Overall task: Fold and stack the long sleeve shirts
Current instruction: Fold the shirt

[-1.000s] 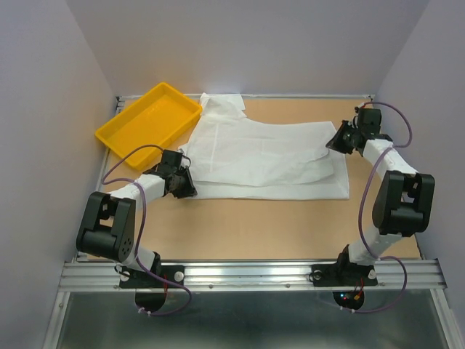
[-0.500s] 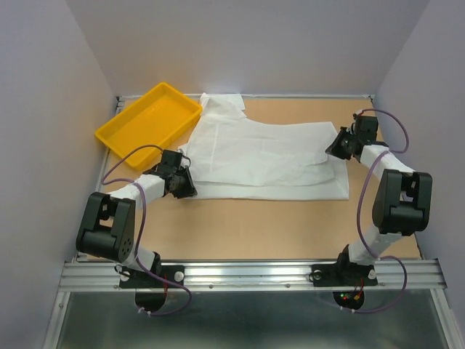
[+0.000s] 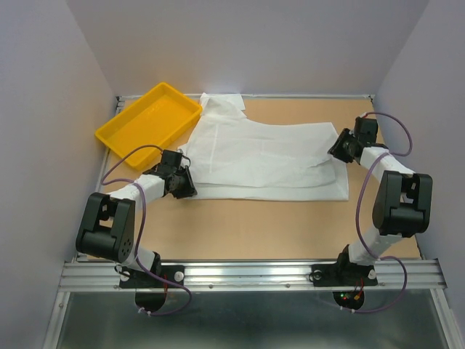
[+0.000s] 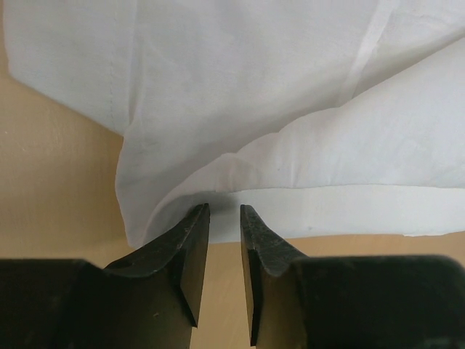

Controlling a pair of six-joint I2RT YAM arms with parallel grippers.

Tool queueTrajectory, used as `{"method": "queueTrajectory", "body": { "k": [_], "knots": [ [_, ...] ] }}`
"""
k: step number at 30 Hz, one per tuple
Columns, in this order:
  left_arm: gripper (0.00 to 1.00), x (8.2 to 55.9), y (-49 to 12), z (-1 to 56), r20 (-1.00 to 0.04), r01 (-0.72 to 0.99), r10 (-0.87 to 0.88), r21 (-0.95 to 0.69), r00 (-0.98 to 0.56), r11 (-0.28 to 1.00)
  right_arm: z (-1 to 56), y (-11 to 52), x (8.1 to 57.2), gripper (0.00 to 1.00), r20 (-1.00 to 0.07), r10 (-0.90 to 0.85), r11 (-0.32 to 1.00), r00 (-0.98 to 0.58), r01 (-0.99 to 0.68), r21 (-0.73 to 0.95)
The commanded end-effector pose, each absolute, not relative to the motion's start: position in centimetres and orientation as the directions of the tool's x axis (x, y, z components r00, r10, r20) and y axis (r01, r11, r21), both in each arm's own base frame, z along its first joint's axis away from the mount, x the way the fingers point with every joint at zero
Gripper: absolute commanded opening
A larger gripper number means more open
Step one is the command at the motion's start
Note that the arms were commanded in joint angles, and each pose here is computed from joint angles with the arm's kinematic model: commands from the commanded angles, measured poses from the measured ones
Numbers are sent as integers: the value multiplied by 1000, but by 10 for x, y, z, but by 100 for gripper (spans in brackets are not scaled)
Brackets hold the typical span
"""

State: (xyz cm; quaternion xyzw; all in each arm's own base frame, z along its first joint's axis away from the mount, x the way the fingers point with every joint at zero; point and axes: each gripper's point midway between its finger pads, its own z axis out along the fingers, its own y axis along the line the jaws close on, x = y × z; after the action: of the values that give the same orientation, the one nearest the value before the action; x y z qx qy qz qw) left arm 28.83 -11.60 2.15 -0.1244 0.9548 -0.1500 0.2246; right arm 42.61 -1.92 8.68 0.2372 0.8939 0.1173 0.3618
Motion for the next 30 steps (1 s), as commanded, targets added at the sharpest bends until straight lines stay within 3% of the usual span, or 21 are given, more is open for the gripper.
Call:
{"method": "queueTrajectory", "body": {
  "k": [1, 6, 10, 12, 16, 21, 26, 30],
  "knots": [
    [42, 271, -103, 14, -356, -200, -296, -283, -886, 938, 102, -19, 434, 41, -633, 508, 861, -585, 317, 398],
    [64, 282, -108, 46, -408, -174, -304, -325, -861, 930, 133, -10, 439, 70, -648, 524, 849, -553, 276, 451],
    [84, 293, -115, 86, -470, -139, -315, -372, -824, 918, 175, 4, 441, 76, -671, 540, 832, -507, 206, 514],
    [85, 296, -119, 103, -488, -119, -318, -395, -813, 911, 186, 23, 440, 76, -670, 530, 829, -520, 149, 539],
    [83, 311, -134, 151, -563, -37, -319, -455, -762, 890, 195, 64, 435, 76, -642, 526, 802, -558, 72, 593],
    [68, 331, -185, 177, -590, 95, -323, -568, -740, 818, 189, 134, 426, 75, -578, 527, 714, -623, -44, 699],
    [56, 354, -238, 155, -552, 164, -281, -623, -785, 765, 163, 158, 420, 72, -502, 569, 625, -652, -54, 779],
    [47, 366, -244, 114, -521, 136, -264, -608, -811, 783, 136, 160, 413, 70, -483, 585, 598, -652, -55, 799]
  ]
}}
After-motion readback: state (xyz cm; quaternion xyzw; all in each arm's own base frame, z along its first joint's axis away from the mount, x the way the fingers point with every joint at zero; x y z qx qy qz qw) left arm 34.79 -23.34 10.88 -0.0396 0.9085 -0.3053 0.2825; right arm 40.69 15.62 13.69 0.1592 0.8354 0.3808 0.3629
